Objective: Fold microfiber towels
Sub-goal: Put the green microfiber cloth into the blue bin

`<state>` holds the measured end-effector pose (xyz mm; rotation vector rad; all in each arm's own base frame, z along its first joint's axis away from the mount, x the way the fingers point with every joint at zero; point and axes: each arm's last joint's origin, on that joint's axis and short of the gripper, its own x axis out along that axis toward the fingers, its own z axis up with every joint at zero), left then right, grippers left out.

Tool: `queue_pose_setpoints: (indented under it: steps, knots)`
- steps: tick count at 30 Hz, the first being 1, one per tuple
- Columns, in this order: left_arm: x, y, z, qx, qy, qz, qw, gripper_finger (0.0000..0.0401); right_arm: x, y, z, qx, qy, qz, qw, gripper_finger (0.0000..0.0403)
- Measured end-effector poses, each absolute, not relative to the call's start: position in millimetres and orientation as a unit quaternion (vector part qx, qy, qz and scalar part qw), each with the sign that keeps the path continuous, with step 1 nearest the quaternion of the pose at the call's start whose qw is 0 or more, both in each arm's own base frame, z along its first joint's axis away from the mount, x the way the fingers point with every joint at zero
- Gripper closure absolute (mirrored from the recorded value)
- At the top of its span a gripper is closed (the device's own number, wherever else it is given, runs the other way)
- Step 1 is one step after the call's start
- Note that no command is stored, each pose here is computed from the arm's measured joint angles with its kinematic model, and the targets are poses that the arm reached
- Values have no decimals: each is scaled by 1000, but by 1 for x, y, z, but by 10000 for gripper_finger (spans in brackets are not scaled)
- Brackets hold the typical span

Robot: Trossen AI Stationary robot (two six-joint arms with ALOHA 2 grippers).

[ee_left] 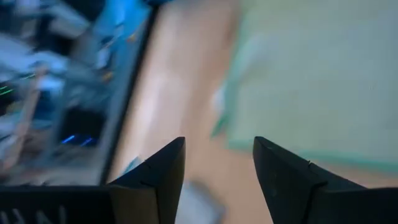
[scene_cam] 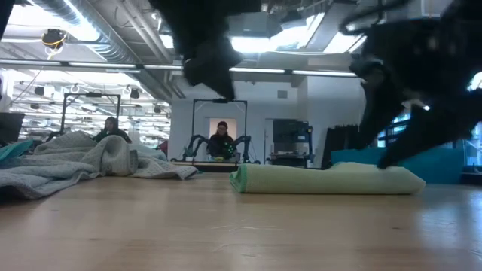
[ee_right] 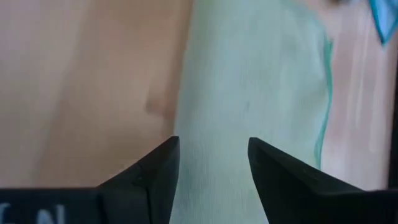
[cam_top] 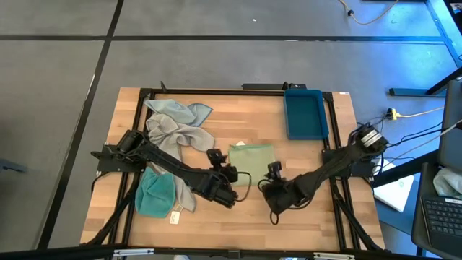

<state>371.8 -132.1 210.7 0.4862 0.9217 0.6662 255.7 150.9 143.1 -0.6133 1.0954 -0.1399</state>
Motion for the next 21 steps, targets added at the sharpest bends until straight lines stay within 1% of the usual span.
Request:
queue_pose_setpoints:
  steps: [4,6,10,16,21]
  knots:
    - [393,-145,214,201,413,195,866,220,251,157,135,-277,520,-76,804,209]
    - [401,-150,213,202,399,152,881,220,249,160,135,-272,518,-76,807,209]
    - [407,-151,207,221,401,121,881,220,246,165,135,-274,515,-70,809,209]
    - [416,-148,173,208,450,65,866,220,236,159,124,-258,526,-91,805,209]
    - [418,-150,159,207,464,51,860,220,228,152,114,-255,518,-115,809,209]
